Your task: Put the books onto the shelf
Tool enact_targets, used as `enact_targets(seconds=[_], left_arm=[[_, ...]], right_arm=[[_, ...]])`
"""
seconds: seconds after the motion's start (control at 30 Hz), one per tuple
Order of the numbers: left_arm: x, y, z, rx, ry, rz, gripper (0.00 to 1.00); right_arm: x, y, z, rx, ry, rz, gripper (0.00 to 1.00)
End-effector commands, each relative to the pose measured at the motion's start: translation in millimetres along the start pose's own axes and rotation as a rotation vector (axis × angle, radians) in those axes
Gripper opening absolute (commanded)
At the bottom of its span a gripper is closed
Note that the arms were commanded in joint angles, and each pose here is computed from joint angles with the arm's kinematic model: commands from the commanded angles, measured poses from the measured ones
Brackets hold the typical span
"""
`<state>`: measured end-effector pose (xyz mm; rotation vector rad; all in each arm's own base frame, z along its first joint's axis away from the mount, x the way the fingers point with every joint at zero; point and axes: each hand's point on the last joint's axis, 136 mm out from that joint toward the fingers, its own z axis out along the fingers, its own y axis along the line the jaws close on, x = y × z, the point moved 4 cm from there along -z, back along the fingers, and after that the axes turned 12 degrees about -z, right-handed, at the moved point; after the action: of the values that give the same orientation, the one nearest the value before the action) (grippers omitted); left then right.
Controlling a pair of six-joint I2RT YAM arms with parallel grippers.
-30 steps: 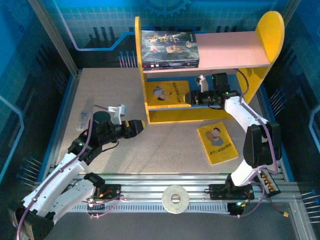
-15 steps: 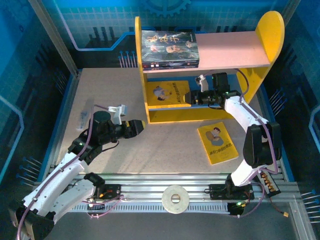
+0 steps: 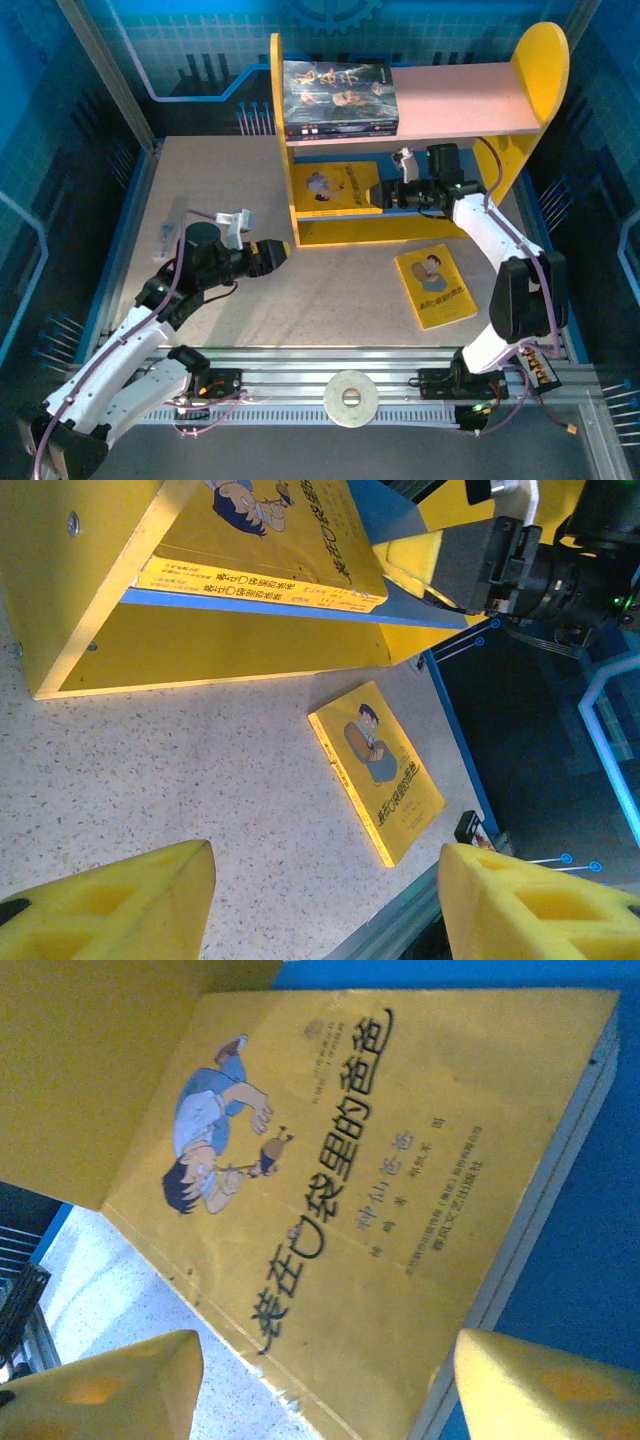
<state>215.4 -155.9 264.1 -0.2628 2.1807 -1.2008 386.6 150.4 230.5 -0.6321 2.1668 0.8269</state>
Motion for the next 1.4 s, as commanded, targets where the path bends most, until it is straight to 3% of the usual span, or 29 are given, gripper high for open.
enact_targets(seconds=[0.0, 0.27, 0.4, 0.63, 0.8, 1.1, 1.37], left_arm=[[1, 5, -1, -0.004, -0.013, 0.012, 0.62], [7, 23, 11, -0.026, -0.009, -0.031, 0.61], [23, 40, 32, -0.014, 0.036, -0.108, 0.6], [61, 61, 64, -0.102, 0.116, -0.126, 0.6], [77, 56, 81, -0.091, 0.166, -0.115, 0.59], [88, 49, 90, -0.074, 0.204, -0.098, 0.59], [91, 53, 83, -0.083, 0.204, -0.079, 0.6]], right_arm=[[-14, 14, -22, 0.013, -0.035, -0.059, 0.69], [19, 24, -51, 0.107, -0.017, -0.039, 0.69], [63, 22, -67, 0.205, 0.029, 0.022, 0.7], [149, -19, -101, 0.466, 0.102, 0.327, 0.74], [191, -49, -116, 0.555, 0.102, 0.508, 0.74], [214, -77, -112, 0.608, 0.198, 0.637, 0.76], [220, -84, -125, 0.714, 0.264, 0.644, 0.79]])
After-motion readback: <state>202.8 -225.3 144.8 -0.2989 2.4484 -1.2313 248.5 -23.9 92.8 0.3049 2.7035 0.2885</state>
